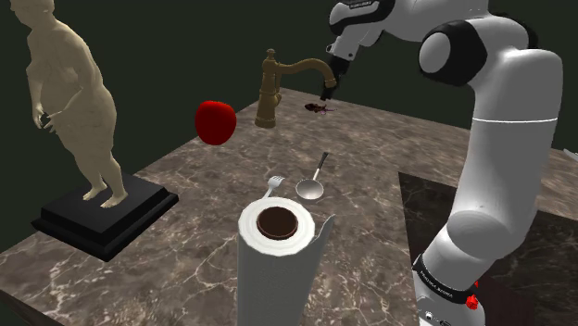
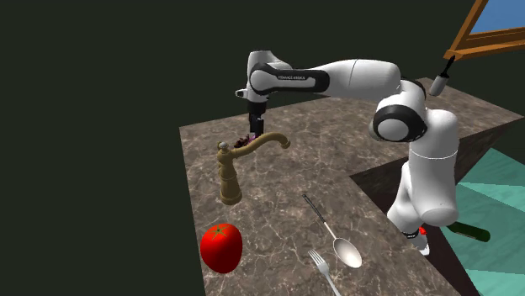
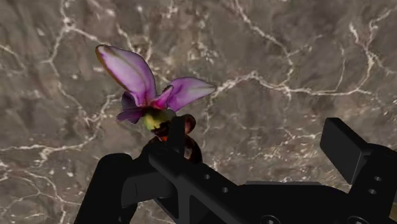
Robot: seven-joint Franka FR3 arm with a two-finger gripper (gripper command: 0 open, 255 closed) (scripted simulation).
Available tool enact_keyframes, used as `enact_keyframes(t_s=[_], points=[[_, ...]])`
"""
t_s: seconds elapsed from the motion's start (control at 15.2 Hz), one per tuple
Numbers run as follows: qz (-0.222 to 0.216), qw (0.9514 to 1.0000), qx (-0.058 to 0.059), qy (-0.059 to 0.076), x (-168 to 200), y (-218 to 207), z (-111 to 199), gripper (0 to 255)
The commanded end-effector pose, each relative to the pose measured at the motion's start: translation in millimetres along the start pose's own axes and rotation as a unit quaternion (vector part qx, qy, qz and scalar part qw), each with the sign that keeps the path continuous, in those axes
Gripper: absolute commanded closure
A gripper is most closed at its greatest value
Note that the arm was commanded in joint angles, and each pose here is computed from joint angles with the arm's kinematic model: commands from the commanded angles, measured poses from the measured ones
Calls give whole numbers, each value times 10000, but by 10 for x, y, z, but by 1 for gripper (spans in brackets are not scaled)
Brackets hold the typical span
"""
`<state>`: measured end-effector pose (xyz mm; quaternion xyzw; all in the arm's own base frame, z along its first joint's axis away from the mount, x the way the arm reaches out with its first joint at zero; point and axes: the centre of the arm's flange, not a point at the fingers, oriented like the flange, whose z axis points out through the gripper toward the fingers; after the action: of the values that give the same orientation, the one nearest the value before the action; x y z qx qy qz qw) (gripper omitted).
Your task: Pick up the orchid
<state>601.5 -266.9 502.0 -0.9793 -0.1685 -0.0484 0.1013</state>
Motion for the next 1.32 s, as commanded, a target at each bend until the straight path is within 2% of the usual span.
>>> enact_keyframes(t_s=[0.0, 0.2, 0.73, 0.86, 0.92, 1.25], points=[[-60, 9999, 79, 46, 150, 231, 94, 0], [-134, 9997, 186, 110, 361, 573, 190, 0], [-138, 9997, 192, 114, 322, 666, 585, 0], [-138, 9997, 192, 114, 322, 666, 585, 0], [-138, 9997, 192, 114, 326, 662, 590, 255], [-138, 9997, 192, 114, 327, 658, 583, 255]])
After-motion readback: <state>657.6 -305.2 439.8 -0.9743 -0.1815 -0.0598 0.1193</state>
